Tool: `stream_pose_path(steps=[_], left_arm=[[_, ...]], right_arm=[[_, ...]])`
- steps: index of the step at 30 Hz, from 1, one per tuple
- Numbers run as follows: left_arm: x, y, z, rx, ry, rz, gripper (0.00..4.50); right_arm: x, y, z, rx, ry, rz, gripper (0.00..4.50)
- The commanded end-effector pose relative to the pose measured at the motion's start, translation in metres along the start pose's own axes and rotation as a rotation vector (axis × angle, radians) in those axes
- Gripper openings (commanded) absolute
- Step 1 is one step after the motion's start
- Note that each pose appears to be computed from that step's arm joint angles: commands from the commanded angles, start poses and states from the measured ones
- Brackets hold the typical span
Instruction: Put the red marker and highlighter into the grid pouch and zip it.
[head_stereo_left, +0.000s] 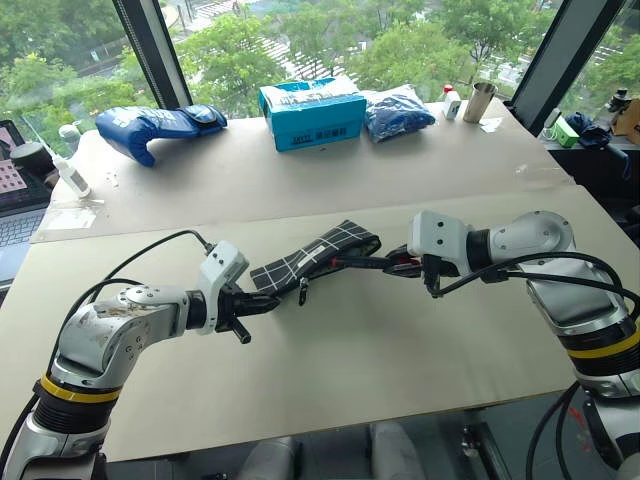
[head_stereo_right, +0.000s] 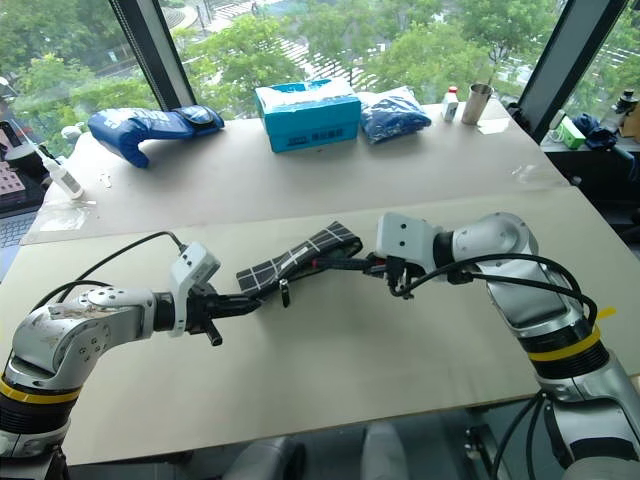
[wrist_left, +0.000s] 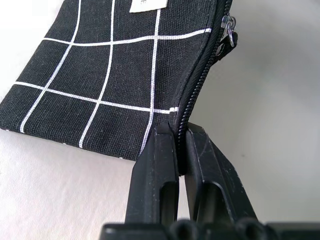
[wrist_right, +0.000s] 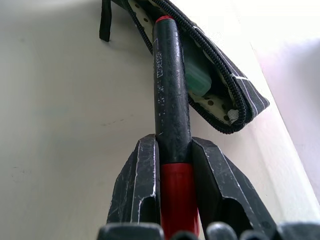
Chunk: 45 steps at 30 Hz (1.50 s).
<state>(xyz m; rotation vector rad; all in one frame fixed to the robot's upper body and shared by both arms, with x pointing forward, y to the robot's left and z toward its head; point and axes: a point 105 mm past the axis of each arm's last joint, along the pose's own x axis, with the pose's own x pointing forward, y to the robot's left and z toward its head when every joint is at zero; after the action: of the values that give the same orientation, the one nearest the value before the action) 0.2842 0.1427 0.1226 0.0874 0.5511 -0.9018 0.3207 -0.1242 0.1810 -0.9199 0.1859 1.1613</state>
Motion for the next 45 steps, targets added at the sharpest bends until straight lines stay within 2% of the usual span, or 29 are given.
stream_pose_path(steps=[1, 7, 11, 16, 21, 27, 30, 34, 35, 36, 40, 45], left_arm=[[0.0, -0.004, 0.007, 0.06, -0.017, 0.002, 0.0], [0.003, -0.005, 0.006, 0.07, -0.007, -0.008, 0.0], [0.002, -0.005, 0.003, 0.071, 0.001, -0.009, 0.0], [0.001, -0.004, 0.002, 0.069, 0.002, -0.006, 0.0], [0.002, -0.004, 0.002, 0.069, 0.0, -0.008, 0.0], [0.002, -0.004, 0.002, 0.073, -0.001, -0.01, 0.0], [0.002, -0.004, 0.002, 0.073, 0.001, -0.011, 0.0], [0.002, -0.004, 0.001, 0.074, 0.0, -0.011, 0.0], [0.002, -0.004, 0.001, 0.074, -0.001, -0.011, 0.0], [0.002, -0.004, 0.001, 0.074, -0.002, -0.01, 0.0], [0.002, -0.004, 0.002, 0.072, -0.006, -0.011, 0.0], [0.002, -0.006, 0.005, 0.051, -0.029, -0.021, 0.0]], right_arm=[[-0.001, -0.009, 0.008, -0.106, 0.028, -0.027, 0.54], [0.033, -0.006, 0.021, -0.271, 0.098, -0.016, 0.54], [0.056, -0.01, 0.041, -0.364, 0.077, -0.066, 0.54], [0.07, -0.011, 0.051, -0.474, 0.079, -0.094, 0.54], [0.087, 0.006, 0.054, -0.601, 0.069, -0.034, 0.54], [0.086, 0.004, 0.045, -0.686, 0.091, -0.021, 0.54], [0.084, -0.006, 0.056, -0.716, 0.046, -0.064, 0.54], [0.085, -0.01, 0.066, -0.659, -0.024, -0.082, 0.54], [0.085, -0.01, 0.067, -0.631, -0.039, -0.078, 1.54], [0.085, -0.012, 0.066, -0.62, -0.043, -0.085, 1.76], [0.077, -0.034, 0.064, -0.58, -0.028, -0.188, 3.13], [0.056, -0.052, 0.065, -0.517, -0.072, -0.266, 3.13]])
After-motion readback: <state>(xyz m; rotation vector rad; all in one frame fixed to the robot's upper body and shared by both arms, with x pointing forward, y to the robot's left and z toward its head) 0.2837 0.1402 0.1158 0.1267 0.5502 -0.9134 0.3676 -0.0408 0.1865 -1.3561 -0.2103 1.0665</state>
